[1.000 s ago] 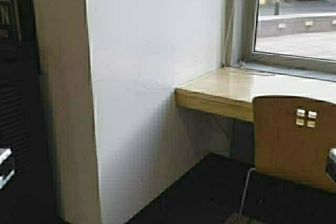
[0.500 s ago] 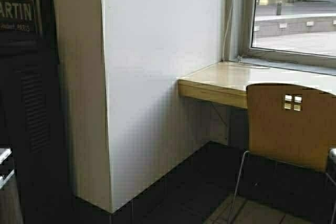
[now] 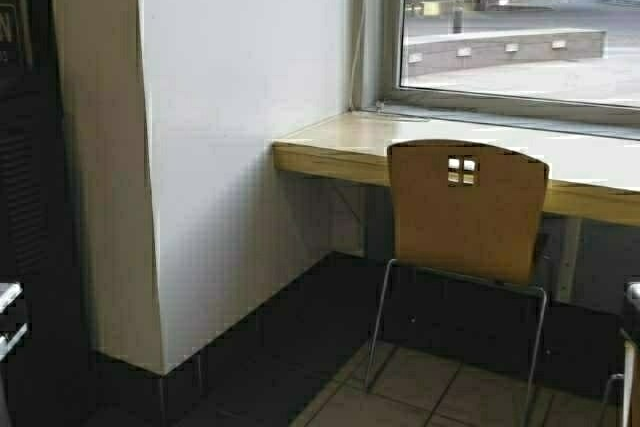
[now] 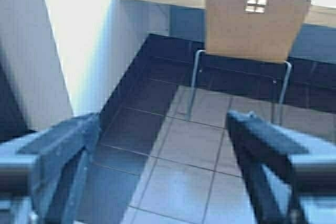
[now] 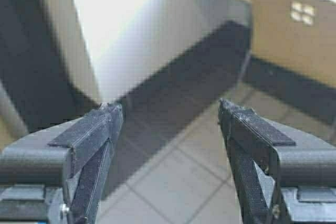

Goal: Push the chairs under the table

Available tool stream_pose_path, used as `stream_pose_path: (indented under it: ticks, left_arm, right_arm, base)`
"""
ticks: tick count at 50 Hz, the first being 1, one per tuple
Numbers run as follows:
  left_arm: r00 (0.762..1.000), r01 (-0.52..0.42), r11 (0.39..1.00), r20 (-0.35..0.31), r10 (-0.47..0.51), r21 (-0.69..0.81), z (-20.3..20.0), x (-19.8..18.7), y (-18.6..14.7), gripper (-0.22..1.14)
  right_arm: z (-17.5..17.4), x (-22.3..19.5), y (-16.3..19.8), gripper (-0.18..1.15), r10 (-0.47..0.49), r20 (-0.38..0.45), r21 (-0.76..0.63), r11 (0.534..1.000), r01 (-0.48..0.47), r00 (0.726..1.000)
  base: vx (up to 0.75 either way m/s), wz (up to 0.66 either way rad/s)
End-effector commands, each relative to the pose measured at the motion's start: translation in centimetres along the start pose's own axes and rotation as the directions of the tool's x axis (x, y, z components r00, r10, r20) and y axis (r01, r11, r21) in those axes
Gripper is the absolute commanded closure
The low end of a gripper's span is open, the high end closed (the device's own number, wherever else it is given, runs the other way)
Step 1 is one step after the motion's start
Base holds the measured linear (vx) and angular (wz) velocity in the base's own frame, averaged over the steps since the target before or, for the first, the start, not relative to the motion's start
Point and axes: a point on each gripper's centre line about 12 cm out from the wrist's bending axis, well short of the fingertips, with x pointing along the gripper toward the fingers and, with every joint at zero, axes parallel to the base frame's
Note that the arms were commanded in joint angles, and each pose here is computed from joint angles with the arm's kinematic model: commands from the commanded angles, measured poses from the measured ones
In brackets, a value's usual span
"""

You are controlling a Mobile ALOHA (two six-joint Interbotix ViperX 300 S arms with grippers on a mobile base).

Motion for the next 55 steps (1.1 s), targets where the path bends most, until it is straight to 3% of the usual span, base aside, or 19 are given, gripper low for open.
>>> stream_pose_path:
  ticks: [1,43,55]
  left_arm:
    - [1.000,0.001,1.000,0.029,-0.001,0.006,0.4,0.0,0.0,-0.10]
    - [0.998,-0.005,0.998,0.060,0.000,0.068,0.6,0.3,0.0,-0.10]
    - [0.999,-0.003,0.999,0.053,0.000,0.053,0.3,0.3,0.0,-0.10]
  right_arm:
    - [1.3,-0.1,0.1,0.06,0.003,0.040,-0.002,1.000,-0.003,0.999]
    - [1.8,-0.1,0.0,0.06,-0.004,0.031,0.068,0.998,0.001,1.000]
    - [0.3,0.6,0.0,0.06,-0.006,-0.023,0.068,0.998,0.007,1.000]
  base:
    - [-0.43,-0.22]
    - [-0.27,-0.18]
    - [-0.09,-0.25]
